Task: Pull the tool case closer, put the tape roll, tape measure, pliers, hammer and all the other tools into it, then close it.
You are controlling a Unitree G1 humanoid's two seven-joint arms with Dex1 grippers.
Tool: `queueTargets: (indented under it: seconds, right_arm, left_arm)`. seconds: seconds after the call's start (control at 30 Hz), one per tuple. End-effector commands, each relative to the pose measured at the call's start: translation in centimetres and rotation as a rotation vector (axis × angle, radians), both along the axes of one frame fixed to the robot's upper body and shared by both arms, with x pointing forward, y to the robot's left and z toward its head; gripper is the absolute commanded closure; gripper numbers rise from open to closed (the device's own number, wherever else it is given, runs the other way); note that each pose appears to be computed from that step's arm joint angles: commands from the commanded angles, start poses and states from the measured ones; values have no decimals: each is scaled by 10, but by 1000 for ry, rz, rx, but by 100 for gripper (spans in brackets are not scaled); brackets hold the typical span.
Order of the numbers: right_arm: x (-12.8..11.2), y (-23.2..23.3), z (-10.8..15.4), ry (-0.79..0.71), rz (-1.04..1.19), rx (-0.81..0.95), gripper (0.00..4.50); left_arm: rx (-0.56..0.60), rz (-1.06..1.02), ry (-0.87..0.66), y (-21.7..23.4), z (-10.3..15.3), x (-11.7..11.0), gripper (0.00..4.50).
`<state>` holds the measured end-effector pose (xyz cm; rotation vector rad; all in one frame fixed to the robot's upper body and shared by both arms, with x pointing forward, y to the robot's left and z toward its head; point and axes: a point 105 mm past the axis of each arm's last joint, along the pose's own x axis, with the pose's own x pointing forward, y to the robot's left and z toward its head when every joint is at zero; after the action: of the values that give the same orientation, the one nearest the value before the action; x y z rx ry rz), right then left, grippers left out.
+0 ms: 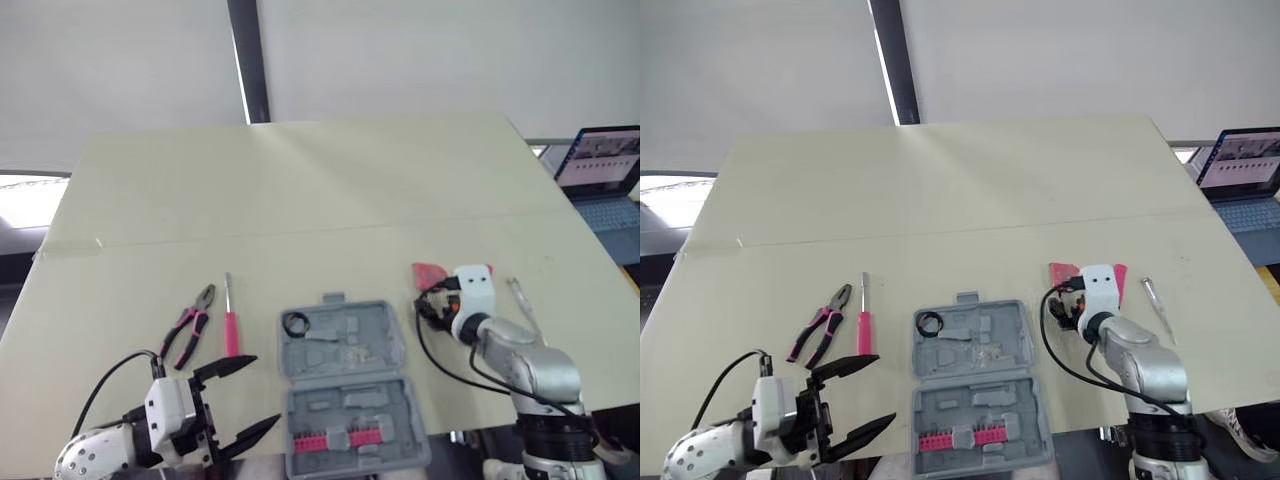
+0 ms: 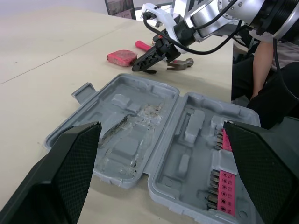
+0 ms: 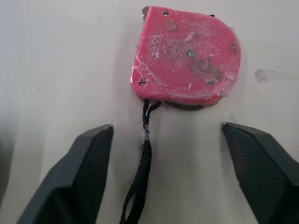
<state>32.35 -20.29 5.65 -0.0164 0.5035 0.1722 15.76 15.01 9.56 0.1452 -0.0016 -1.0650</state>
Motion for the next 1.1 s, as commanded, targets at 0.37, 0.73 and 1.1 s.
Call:
queueTargets:
  seconds: [0.37, 0.73, 1.1]
  right_arm:
    - [4, 16, -3, 3, 53, 11, 442]
    - [-26, 16, -3, 55, 120, -2, 442]
    - [-86, 13, -7, 174, 137, 8, 442]
  left_arm:
    - [3, -4, -24, -10, 18, 4, 0]
    - [13, -46, -4, -14, 20, 4, 0]
    - [5, -129, -5, -21, 27, 16, 0]
